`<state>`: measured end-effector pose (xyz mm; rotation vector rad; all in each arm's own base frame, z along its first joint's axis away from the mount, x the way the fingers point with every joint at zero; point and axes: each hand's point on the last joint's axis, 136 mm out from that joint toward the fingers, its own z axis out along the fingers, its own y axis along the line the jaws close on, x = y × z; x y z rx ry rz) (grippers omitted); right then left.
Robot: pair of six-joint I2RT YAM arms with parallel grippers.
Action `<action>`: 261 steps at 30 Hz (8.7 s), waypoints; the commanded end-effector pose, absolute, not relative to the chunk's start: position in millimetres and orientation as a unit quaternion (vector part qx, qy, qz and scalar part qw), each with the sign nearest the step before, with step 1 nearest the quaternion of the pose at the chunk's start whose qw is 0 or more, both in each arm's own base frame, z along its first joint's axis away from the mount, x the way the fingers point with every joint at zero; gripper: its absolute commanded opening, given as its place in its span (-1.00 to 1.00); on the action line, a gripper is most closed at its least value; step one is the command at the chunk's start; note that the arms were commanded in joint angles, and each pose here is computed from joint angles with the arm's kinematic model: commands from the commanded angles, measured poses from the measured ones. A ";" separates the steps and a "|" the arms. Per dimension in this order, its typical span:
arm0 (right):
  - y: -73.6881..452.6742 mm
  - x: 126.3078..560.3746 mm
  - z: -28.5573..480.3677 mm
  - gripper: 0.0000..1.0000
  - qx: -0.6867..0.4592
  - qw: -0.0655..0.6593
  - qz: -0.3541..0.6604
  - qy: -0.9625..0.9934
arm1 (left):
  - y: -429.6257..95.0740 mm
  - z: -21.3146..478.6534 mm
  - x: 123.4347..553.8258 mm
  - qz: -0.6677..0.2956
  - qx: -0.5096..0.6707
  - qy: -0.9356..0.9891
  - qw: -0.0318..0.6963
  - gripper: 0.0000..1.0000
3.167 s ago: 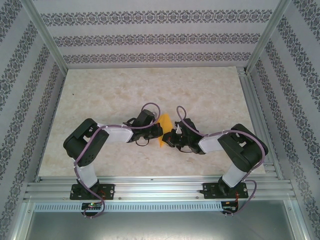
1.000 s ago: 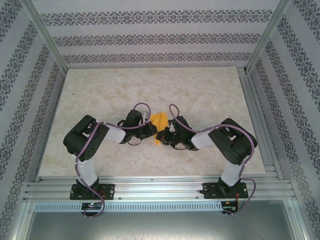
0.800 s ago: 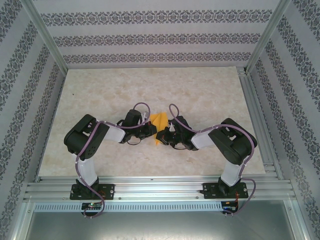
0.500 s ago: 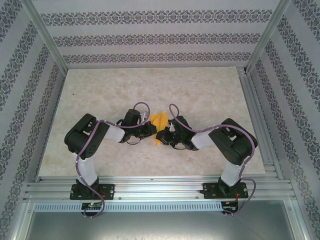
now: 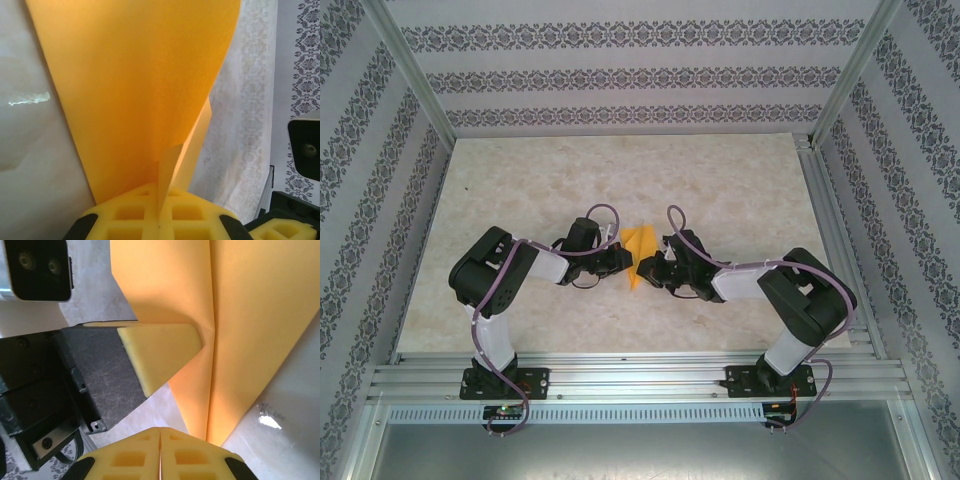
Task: Fold a paper plane with a square sheet of paper (pick it up from the middle)
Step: Fourth fold the wing at the center of the table.
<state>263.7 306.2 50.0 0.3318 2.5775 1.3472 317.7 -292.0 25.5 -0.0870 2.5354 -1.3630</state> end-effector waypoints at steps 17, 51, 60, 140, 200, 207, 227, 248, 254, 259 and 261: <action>327.0 260.3 14.1 -0.86 0.103 0.073 0.434 0.892 | -280.6 11.7 330.0 -0.451 -0.039 0.880 0.142 -0.96; 330.0 261.1 26.9 -0.85 0.065 0.074 0.410 0.907 | -280.0 6.1 324.4 -0.456 -0.050 0.879 0.133 -0.96; 329.4 259.5 11.3 -0.85 0.075 0.062 0.409 0.907 | -280.0 6.8 324.7 -0.456 -0.050 0.879 0.134 -0.96; 295.5 235.8 -12.6 -0.91 0.020 0.034 0.223 0.974 | -275.6 26.6 329.9 -0.435 -0.043 0.886 0.154 -0.52; 310.1 276.1 0.9 -0.87 0.044 0.046 0.302 0.951 | -271.3 17.5 342.3 -0.426 0.010 0.890 0.160 -0.93; 319.7 283.5 34.7 -0.86 0.019 0.073 0.325 0.943 | -270.6 14.1 342.0 -0.424 0.009 0.892 0.158 -0.92; 309.7 302.9 4.3 -0.86 0.045 0.069 0.308 0.948 | -270.9 7.4 342.3 -0.421 0.010 0.894 0.152 -0.91; 290.3 286.1 -9.8 -0.89 0.053 0.055 0.271 0.959 | -270.3 0.8 342.7 -0.415 0.008 0.898 0.147 -0.91; 310.4 291.3 39.6 -0.87 0.022 0.083 0.319 0.944 | -270.7 -2.2 340.2 -0.416 0.006 0.898 0.143 -0.91; 323.1 282.0 51.9 -0.86 0.007 0.083 0.337 0.938 | -271.7 -1.9 340.5 -0.421 0.005 0.896 0.142 -0.90; 326.9 277.8 47.5 -0.86 0.006 0.074 0.337 0.939 | -272.0 -1.4 341.1 -0.422 0.004 0.895 0.143 -0.90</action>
